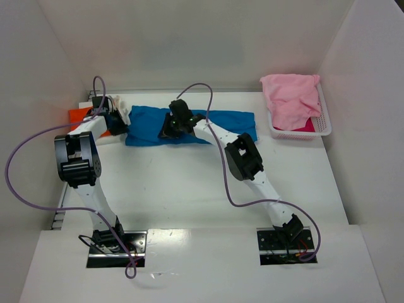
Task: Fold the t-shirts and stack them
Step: Fold the other side of the tshirt into a rectangle
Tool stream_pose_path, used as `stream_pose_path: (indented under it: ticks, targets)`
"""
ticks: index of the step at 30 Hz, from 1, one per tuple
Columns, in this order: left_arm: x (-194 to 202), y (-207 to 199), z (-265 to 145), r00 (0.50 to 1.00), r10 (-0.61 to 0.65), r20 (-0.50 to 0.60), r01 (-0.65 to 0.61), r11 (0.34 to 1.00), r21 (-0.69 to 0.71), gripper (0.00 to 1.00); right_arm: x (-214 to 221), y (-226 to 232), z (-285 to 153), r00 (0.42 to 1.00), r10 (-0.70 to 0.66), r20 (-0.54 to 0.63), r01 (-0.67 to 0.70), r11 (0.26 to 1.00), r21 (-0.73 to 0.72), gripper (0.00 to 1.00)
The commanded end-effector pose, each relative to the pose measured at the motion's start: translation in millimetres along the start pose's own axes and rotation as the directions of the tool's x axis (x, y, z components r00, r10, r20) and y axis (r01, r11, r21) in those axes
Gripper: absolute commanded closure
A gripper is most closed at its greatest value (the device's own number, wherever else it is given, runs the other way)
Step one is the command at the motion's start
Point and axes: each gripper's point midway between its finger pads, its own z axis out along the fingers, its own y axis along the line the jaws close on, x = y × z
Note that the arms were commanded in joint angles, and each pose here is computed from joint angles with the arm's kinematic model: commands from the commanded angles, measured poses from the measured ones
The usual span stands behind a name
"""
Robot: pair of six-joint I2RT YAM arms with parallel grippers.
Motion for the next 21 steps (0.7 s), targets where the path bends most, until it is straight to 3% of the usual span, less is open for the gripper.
stream_pose_path:
  ticks: [1,10,14,16,18,21]
  targets:
    - [-37,-17,-15,0.995,0.035,0.091,-0.039,0.998,0.047,1.00,-25,43,-15,0.996,-0.063,0.071,0.067,0.996,-0.061,0.82]
    - [-65,-42,-21,0.989,0.039,0.142,-0.059,0.988,0.141,1.00,-65,50,-28,0.983,-0.088,0.162,0.099,0.993,-0.063,0.81]
    - [-71,-55,-13,0.990,0.038,0.134,-0.066,0.975,0.210,0.94,-81,42,-23,0.977,-0.087,0.193,0.100,0.993,-0.058,0.81]
    - [-71,-59,-8,0.991,0.044,0.129,-0.070,0.976,0.206,0.84,-91,33,-21,0.976,-0.087,0.200,0.100,0.994,-0.054,0.81]
    - [-75,-63,-5,0.989,0.051,0.139,-0.078,0.978,0.196,0.63,-97,26,-18,0.975,-0.081,0.206,0.094,0.994,-0.053,0.80]
    - [-72,-58,1,0.990,0.045,0.131,-0.068,0.981,0.180,0.53,-104,23,-19,0.974,-0.077,0.215,0.092,0.994,-0.060,0.78]
